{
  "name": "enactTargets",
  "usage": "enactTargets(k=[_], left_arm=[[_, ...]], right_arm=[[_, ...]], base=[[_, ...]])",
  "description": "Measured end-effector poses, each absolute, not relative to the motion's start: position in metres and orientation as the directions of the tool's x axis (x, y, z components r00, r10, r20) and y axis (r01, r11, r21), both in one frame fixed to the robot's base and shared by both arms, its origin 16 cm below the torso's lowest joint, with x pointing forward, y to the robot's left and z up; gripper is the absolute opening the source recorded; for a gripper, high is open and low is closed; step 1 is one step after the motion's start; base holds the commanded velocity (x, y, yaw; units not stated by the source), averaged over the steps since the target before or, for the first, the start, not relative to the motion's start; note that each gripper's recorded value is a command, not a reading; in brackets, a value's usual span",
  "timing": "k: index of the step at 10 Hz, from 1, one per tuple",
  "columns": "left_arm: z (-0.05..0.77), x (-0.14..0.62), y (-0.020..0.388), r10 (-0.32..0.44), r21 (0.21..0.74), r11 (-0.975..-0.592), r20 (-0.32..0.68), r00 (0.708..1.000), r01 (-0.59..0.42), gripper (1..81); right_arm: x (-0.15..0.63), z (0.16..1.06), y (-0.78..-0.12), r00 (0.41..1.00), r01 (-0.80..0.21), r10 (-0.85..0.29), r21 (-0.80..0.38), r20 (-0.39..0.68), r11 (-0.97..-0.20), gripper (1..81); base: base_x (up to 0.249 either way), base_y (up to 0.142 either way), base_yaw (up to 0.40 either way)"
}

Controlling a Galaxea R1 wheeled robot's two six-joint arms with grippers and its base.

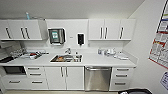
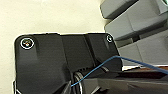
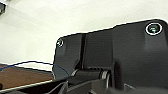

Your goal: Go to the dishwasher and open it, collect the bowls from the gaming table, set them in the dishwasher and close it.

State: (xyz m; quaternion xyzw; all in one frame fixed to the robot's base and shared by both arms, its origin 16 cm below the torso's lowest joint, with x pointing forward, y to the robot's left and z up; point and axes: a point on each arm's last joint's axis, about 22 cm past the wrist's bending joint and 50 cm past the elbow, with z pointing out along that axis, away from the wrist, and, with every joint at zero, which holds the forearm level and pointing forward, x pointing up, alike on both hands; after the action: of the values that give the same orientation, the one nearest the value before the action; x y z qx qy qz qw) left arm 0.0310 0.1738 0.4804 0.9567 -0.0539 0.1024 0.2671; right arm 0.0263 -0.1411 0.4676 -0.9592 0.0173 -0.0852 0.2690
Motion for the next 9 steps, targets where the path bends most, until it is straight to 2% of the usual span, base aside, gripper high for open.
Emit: enactTargets(k=[9], left_arm=[[0.4848,0.0343,0.1768,-0.039,0.505,-0.848,0.238,0.970,-0.158,81.1]], right_arm=[[0.0354,0.4689,-0.1412,0.983,0.017,-0.080,-0.519,0.164,-0.855,81.1]], base=[[0.087,0.000,0.000]])
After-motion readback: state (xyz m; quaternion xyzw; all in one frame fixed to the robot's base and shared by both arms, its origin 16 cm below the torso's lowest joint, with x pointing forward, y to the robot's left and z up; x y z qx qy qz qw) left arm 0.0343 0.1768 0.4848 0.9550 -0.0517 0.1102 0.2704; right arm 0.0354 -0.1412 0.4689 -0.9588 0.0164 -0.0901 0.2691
